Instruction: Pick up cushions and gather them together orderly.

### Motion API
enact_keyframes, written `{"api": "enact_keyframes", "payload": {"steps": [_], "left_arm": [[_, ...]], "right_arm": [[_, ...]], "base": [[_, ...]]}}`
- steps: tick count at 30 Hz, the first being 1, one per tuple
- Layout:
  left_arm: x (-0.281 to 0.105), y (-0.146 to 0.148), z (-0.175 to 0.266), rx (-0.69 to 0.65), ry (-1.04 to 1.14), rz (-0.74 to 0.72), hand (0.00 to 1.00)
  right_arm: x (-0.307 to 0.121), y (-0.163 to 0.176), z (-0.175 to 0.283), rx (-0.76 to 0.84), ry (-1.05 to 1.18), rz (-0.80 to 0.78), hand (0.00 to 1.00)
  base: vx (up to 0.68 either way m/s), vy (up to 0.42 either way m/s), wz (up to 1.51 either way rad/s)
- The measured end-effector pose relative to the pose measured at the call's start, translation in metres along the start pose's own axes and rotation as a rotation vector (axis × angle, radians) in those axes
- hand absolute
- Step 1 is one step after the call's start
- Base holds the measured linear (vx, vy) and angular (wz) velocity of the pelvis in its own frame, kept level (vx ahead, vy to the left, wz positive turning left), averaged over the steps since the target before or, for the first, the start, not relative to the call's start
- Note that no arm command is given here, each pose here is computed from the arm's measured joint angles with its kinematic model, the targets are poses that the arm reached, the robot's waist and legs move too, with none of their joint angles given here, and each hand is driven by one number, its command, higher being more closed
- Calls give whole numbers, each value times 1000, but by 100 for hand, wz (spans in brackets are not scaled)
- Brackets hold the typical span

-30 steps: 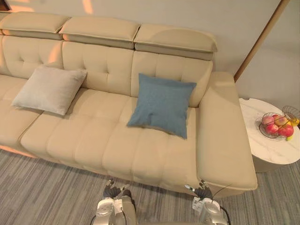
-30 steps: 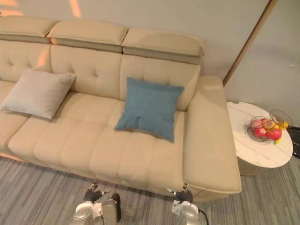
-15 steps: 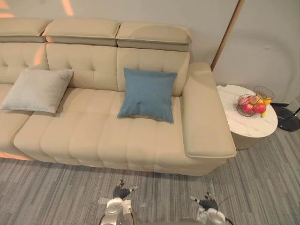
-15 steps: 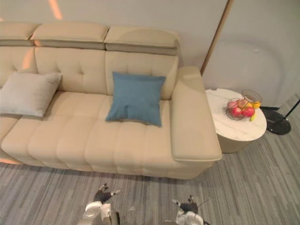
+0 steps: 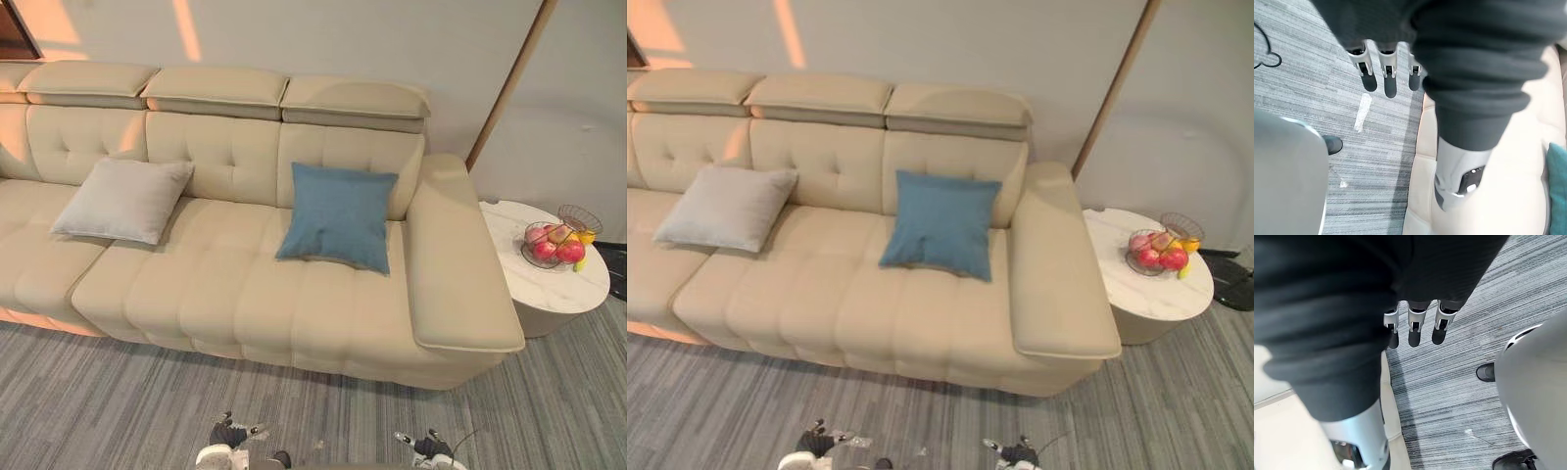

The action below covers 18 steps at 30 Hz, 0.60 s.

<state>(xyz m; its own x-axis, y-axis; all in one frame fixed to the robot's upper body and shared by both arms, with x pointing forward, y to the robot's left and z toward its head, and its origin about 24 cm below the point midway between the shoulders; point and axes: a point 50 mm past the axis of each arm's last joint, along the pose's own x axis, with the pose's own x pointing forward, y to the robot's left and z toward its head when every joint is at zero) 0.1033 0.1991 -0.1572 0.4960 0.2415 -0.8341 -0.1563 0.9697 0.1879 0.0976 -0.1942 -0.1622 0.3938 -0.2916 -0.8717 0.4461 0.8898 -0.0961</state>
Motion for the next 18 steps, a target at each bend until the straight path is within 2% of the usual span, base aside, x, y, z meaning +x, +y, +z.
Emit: {"api": "enact_keyframes", "payload": {"steps": [1,11,18], "left_arm": [[2,5,0,36,9,4,0],[3,2,4,60,-1,-8,0],[6,3,12,138,-10,-21,0]], "right_arm": [[4,-13,7,-40,-6,-24,0],[4,-13,8,-42,-9,-25,0],[4,-17,7,-35,-2,-39,0]], "base": [[0,0,0],[-1,0,-1],[61,-9,-11]]}}
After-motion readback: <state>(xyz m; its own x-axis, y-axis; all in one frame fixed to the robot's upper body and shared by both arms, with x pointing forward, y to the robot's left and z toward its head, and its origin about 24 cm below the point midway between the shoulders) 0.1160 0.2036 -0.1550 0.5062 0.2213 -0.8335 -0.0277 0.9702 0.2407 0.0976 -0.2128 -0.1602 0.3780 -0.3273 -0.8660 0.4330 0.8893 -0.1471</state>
